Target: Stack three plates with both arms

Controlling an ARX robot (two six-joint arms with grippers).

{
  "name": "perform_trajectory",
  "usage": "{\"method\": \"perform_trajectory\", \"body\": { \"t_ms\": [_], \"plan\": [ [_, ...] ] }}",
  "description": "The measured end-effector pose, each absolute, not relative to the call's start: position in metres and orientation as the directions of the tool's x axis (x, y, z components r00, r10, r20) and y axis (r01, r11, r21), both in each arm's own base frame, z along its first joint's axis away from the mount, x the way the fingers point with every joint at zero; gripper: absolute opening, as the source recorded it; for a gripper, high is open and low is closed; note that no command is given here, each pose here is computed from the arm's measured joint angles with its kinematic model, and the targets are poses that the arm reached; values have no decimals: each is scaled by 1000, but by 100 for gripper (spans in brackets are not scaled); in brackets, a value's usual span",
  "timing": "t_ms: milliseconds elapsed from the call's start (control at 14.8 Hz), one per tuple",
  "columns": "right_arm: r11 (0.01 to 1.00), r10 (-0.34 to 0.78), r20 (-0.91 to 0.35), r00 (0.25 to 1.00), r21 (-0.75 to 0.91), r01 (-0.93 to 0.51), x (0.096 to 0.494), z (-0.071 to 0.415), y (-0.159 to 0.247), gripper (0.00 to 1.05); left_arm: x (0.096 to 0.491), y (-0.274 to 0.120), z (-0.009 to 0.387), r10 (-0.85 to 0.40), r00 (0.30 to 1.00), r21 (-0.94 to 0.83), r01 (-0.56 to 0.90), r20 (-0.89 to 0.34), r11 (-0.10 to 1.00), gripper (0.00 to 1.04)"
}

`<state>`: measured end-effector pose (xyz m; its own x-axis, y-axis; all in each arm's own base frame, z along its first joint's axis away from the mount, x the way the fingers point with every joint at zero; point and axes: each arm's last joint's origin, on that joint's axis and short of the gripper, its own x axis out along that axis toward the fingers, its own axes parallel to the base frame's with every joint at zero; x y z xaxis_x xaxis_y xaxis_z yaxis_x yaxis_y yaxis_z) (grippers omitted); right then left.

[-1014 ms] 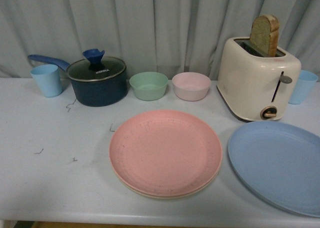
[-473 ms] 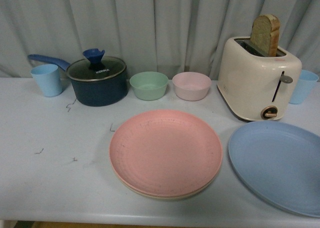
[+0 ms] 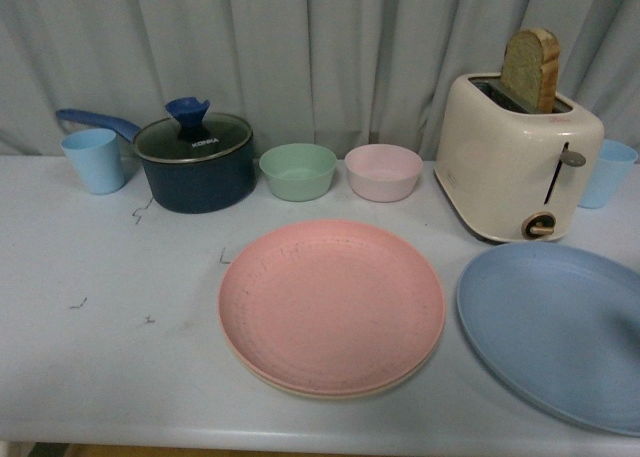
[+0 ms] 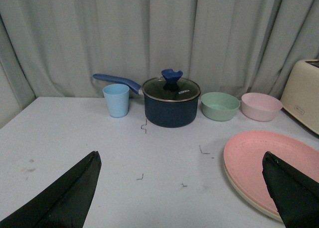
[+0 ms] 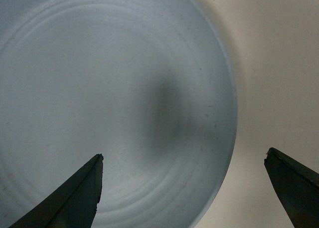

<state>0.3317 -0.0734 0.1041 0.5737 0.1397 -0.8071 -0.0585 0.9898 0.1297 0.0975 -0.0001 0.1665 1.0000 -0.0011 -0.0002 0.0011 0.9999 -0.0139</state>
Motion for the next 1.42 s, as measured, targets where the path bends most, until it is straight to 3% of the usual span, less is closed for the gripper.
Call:
{"method": "perform_trajectory", "body": {
  "t_ms": [271, 338, 744, 879, 947, 1285, 1420],
  "plan": [
    [996, 84, -834, 545, 94, -8, 361, 81, -83, 98, 98, 0, 166, -1, 1000, -14, 1, 0, 1000, 98],
    [996, 79, -841, 535, 93, 0, 363, 76, -82, 94, 98, 0, 166, -1, 1000, -14, 1, 0, 1000, 98],
    [997, 53, -857, 512, 71, 17, 366, 63, -81, 23, 98, 0, 166, -1, 1000, -14, 1, 0, 1000, 98],
    [993, 78, -842, 534, 113, 35, 362, 68, -85, 7, 98, 0, 166, -1, 1000, -14, 1, 0, 1000, 98],
    [990, 92, -834, 544, 136, 41, 355, 74, -89, 3, 98, 0, 166, -1, 1000, -14, 1, 0, 1000, 98],
    [985, 89, -824, 560, 157, 75, 317, 114, -104, 3, 98, 0, 166, -1, 1000, -14, 1, 0, 1000, 98],
    [984, 109, -781, 615, 171, 43, 305, 150, -106, 3, 98, 0, 167, -1, 1000, -14, 1, 0, 1000, 98]
  ]
}}
